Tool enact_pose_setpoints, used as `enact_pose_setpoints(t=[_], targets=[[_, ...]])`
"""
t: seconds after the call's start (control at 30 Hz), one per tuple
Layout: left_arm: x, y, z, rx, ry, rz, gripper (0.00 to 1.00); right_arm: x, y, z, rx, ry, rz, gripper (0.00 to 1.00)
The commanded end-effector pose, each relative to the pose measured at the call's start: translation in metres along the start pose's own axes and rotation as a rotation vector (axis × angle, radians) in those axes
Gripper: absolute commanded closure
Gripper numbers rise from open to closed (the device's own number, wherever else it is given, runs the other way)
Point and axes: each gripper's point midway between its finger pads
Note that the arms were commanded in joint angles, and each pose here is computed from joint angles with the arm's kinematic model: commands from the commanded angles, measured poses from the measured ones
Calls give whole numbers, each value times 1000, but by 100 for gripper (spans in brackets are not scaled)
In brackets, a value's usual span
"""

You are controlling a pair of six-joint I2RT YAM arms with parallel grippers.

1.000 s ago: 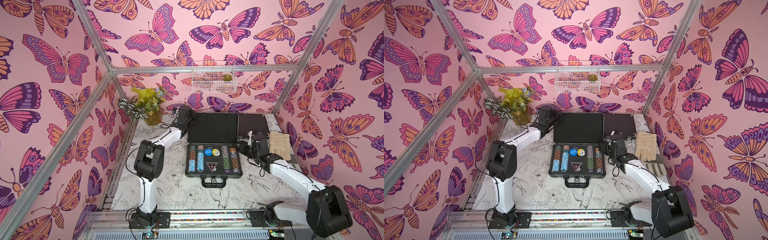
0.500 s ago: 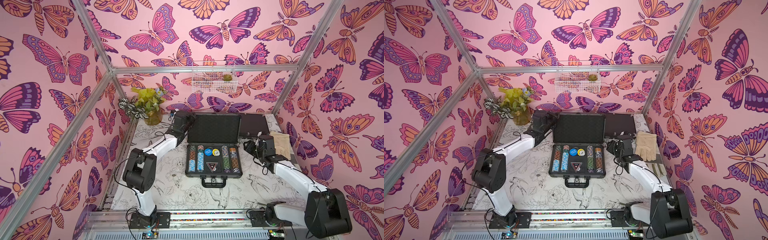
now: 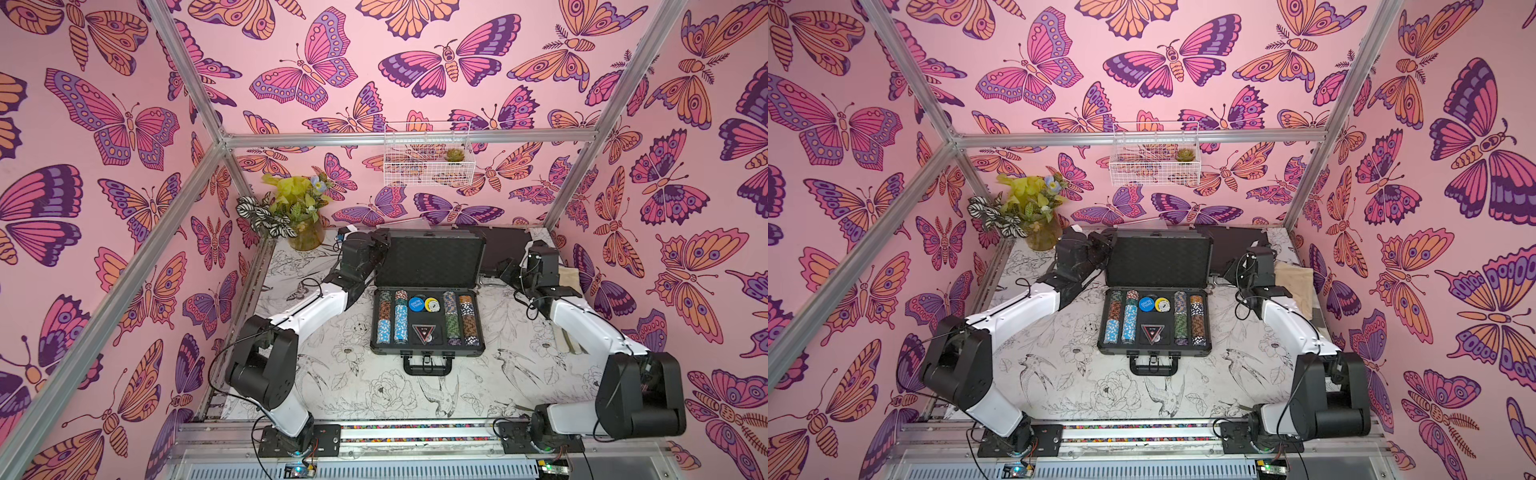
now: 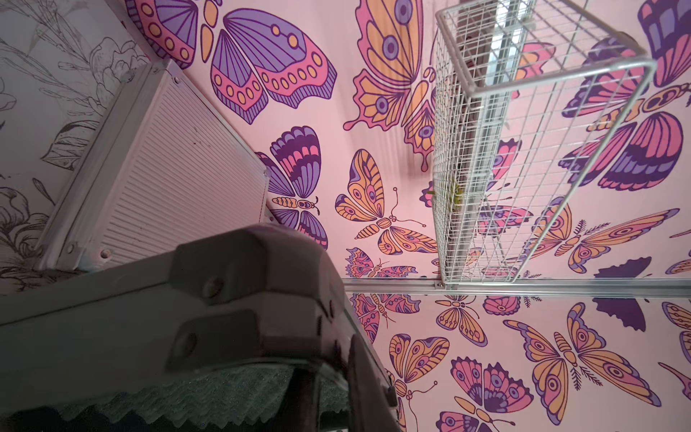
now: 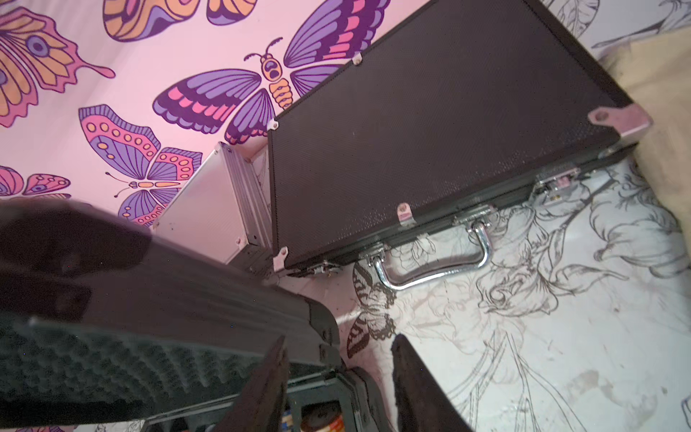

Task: Close the poker set cases
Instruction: Close the lid of the poker set case.

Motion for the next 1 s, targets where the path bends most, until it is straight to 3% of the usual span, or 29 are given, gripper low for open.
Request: enact_pose_setpoints(t=[0.0,0.13,0.33,0.67,0.97], targets=[[10,-38,44,-109,133,122,95,-8,11,17,30,59,34,54],[18,-42,45,-110,130,130,95,-21,19,26,40,90,84,54],[26,-47,43,-111,126,141,95,-49,11,51,46,222,258,55],[36,-51,38,-133,128,151,95,-49,-1,90,98,390,426,57],[44,-55,43,-138,144,157,93,-36,-19,96,87,477,529,58]])
Point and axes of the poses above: each gripper's point midway between its finger pads, its own x axis back along the fingers, its own z axis along the line the jaws close on, y = z × x, and after that the axes turned 15 degrees about -x, right-handed
